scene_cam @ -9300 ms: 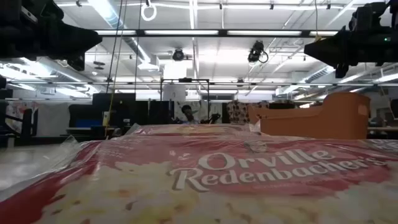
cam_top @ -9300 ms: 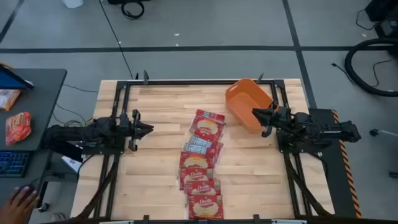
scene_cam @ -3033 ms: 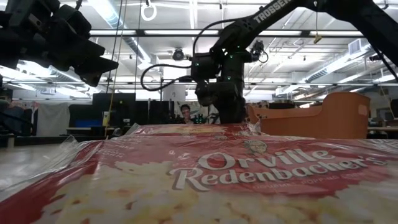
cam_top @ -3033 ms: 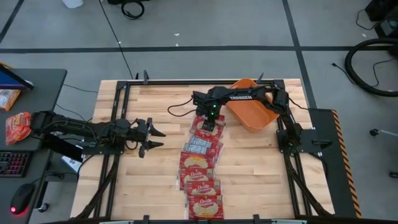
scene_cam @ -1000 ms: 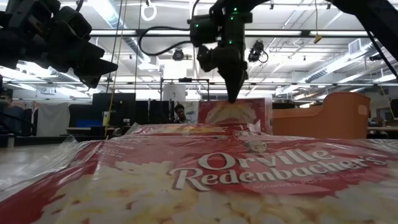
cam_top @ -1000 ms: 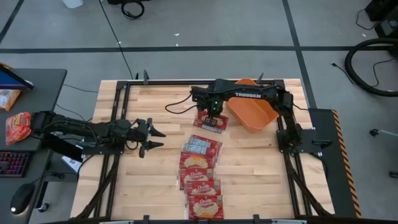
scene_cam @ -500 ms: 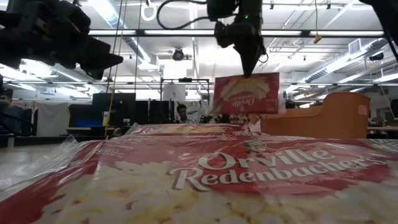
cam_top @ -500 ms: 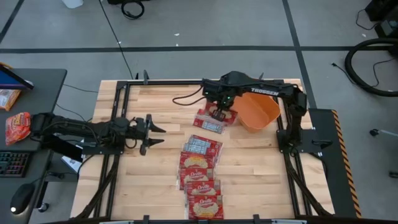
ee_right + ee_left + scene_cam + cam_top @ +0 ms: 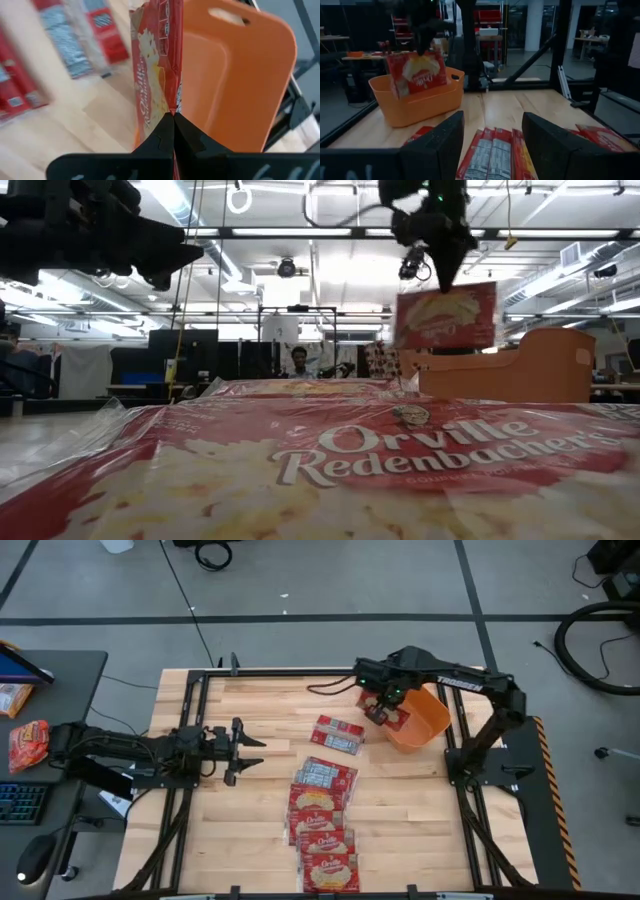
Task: Sort popcorn bags into baskets
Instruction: Put the red popcorn bag into the orange bin
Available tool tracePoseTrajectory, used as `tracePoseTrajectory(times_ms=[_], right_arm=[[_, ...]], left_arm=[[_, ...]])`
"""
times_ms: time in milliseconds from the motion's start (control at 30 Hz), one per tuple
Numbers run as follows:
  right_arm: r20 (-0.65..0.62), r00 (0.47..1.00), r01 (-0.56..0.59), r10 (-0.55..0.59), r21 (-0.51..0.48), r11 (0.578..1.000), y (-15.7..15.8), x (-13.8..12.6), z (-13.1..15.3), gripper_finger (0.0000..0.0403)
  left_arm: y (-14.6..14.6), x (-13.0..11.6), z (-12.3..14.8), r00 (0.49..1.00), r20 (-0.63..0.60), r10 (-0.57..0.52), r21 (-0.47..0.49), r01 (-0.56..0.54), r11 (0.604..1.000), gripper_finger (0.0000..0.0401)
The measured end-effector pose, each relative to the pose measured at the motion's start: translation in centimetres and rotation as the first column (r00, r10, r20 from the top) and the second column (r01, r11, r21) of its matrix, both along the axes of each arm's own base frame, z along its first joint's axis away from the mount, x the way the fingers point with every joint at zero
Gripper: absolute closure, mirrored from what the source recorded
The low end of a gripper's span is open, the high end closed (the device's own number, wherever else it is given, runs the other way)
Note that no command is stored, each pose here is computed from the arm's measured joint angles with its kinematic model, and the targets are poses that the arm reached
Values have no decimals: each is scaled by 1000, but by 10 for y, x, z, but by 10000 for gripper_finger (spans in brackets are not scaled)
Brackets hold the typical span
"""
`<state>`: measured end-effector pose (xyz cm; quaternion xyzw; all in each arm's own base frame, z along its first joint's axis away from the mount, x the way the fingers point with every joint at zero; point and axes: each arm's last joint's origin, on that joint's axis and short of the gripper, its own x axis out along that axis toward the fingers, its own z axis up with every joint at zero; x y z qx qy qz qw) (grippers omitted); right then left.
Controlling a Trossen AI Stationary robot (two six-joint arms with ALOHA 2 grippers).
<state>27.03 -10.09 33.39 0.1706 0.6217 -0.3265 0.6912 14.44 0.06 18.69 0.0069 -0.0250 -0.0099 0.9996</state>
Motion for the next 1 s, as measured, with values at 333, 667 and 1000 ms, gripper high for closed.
tracePoseTrajectory(times_ms=[333,667,1000], right_arm=[[101,986,124,-134,100,987,-36,-38,-51,401],[118,987,90,-111,164,982,-36,-48,-53,400],[99,984,126,-145,182,975,-34,-64,-46,400]], left_arm=[[0,0,1,1000,9,3,20,-3,1000,196],[0,0,-2,1000,-17,1,7,-1,1000,196],[0,0,-4,999,-39,0,-28,-1,1000,196]])
